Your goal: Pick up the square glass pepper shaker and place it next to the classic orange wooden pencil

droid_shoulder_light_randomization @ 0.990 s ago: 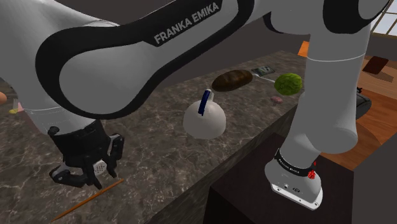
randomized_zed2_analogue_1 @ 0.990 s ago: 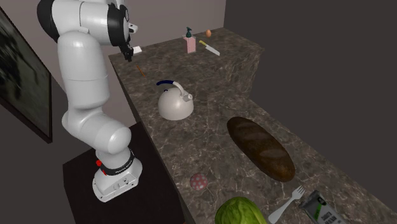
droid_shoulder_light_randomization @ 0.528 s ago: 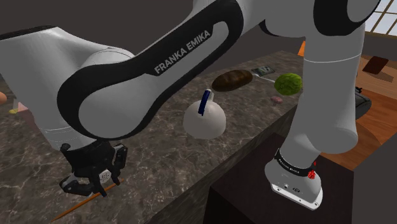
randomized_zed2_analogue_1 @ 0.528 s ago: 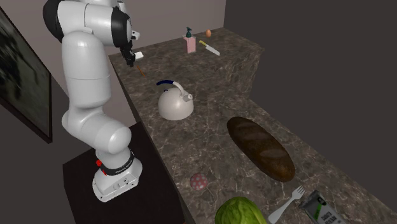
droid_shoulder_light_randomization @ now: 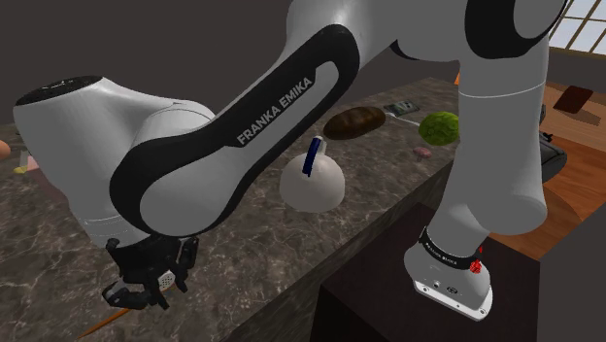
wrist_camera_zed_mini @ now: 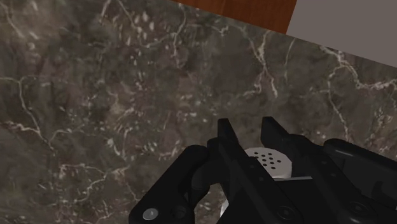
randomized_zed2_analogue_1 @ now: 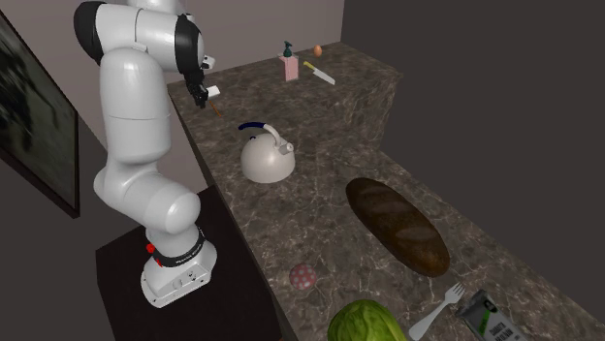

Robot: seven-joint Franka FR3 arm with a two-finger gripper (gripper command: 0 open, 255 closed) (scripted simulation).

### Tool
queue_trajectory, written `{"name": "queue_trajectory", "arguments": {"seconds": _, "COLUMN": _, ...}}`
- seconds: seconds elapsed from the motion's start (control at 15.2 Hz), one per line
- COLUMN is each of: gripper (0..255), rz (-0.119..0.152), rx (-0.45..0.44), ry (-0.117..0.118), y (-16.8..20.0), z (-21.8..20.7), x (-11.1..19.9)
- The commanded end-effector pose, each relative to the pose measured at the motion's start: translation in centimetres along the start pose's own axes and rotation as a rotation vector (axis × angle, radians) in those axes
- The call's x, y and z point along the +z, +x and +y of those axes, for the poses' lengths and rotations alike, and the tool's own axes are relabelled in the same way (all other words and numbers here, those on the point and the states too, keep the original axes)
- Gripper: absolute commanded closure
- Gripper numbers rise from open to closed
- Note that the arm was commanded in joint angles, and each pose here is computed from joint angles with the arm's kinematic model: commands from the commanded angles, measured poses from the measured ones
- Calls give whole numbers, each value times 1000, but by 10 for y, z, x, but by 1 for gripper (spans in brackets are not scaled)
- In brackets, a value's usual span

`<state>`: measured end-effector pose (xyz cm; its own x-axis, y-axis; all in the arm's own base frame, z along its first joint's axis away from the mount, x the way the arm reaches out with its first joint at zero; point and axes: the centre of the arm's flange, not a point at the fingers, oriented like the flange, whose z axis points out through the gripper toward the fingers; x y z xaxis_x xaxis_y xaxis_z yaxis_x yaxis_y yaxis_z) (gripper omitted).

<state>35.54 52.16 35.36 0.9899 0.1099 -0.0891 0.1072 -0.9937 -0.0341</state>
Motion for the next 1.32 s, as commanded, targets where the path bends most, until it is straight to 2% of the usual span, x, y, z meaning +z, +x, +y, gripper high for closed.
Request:
{"name": "queue_trajectory", "arguments": {"seconds": 0.0, "gripper": 255, "rz": 0, "rx": 0, "ry": 0, "y": 0, "z": 0, "x": 1}}
{"name": "queue_trajectory", "arguments": {"seconds": 0.26, "gripper": 255, "rz": 0, "rx": 0, "ry": 0, "y": 0, "z": 0, "x": 1}}
{"name": "queue_trajectory", "arguments": {"seconds": 0.33, "gripper": 0, "rz": 0, "rx": 0, "ry": 0, "y": 0, "z": 0, "x": 1}}
{"name": "queue_trajectory", "arguments": {"seconds": 0.66, "gripper": 0, "rz": 0, "rx": 0, "ry": 0, "y": 0, "z": 0, "x": 1}}
{"name": "queue_trajectory", "arguments": {"seconds": 0.92, "gripper": 0, "rz": 0, "rx": 0, "ry": 0, "y": 0, "z": 0, "x": -49}}
{"name": "queue_trajectory", "arguments": {"seconds": 1.25, "gripper": 0, "rz": 0, "rx": 0, "ry": 0, "y": 0, "z": 0, "x": -49}}
